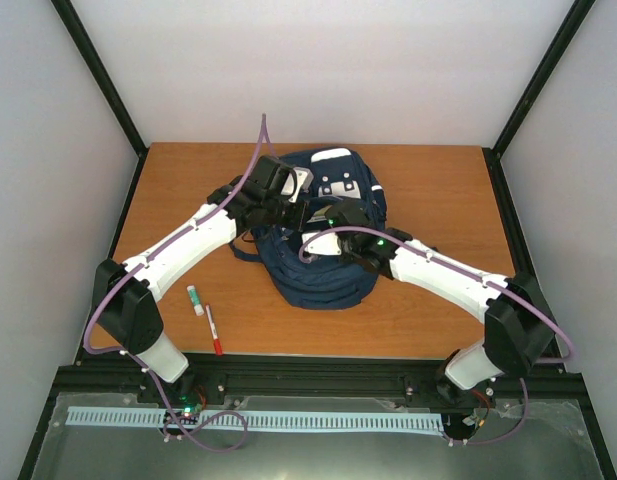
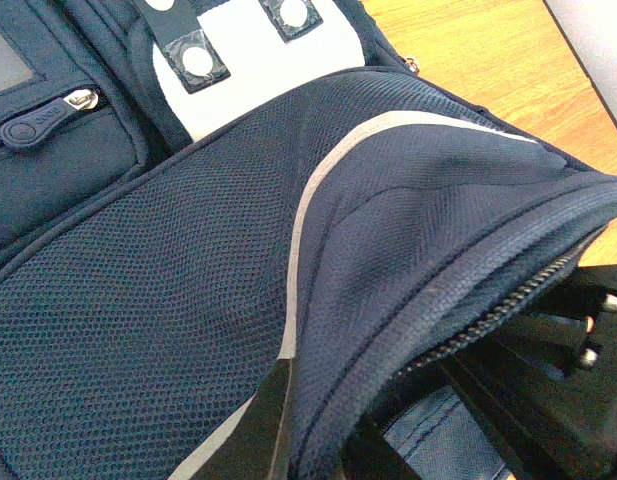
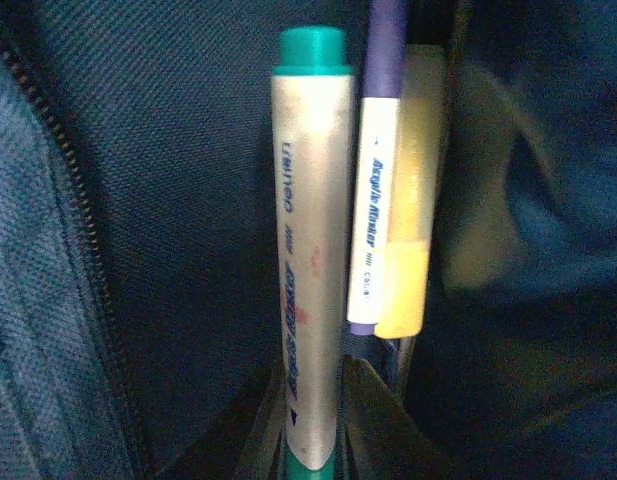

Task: Pack the student bag
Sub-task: Place the stationery in the student bag.

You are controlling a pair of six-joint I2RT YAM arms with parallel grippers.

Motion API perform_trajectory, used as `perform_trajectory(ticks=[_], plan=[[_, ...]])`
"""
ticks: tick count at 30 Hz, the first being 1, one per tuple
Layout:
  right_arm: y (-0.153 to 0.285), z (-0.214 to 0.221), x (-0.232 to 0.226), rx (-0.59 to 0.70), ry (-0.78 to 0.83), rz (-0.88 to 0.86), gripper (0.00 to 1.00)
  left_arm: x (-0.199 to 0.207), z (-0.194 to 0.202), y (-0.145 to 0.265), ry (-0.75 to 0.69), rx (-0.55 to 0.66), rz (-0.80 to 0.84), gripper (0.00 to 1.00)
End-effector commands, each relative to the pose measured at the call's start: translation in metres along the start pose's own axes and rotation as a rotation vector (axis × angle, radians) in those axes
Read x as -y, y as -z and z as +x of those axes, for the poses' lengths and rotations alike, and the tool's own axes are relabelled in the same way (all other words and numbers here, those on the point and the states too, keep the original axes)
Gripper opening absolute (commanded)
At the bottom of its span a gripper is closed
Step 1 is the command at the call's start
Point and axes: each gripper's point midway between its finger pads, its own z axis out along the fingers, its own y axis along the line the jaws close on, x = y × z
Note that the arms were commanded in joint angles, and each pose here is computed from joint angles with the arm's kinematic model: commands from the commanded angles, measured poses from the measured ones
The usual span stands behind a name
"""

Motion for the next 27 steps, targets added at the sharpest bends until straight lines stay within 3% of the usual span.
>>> perform_trajectory(ticks=[1, 10, 20, 27], plan=[[-0.006, -0.004, 0.008, -0.003, 0.0, 0.06, 0.2, 0.032, -0.049, 0.038, -0.017, 0.169, 0.098, 0.03], [0.017, -0.007, 0.014, 0.05, -0.099, 0.038, 0.25, 0.033, -0.049, 0.039, -0.019, 0.171, 0.098, 0.03], [0.06, 0.023, 0.062, 0.154, -0.426, 0.055, 0.24, 0.033, -0.048, 0.037, -0.015, 0.165, 0.1, 0.03], [0.057, 0.033, 0.067, 0.184, -0.501, 0.034, 0.44, 0.033, -0.048, 0.037, -0.015, 0.165, 0.101, 0.03]])
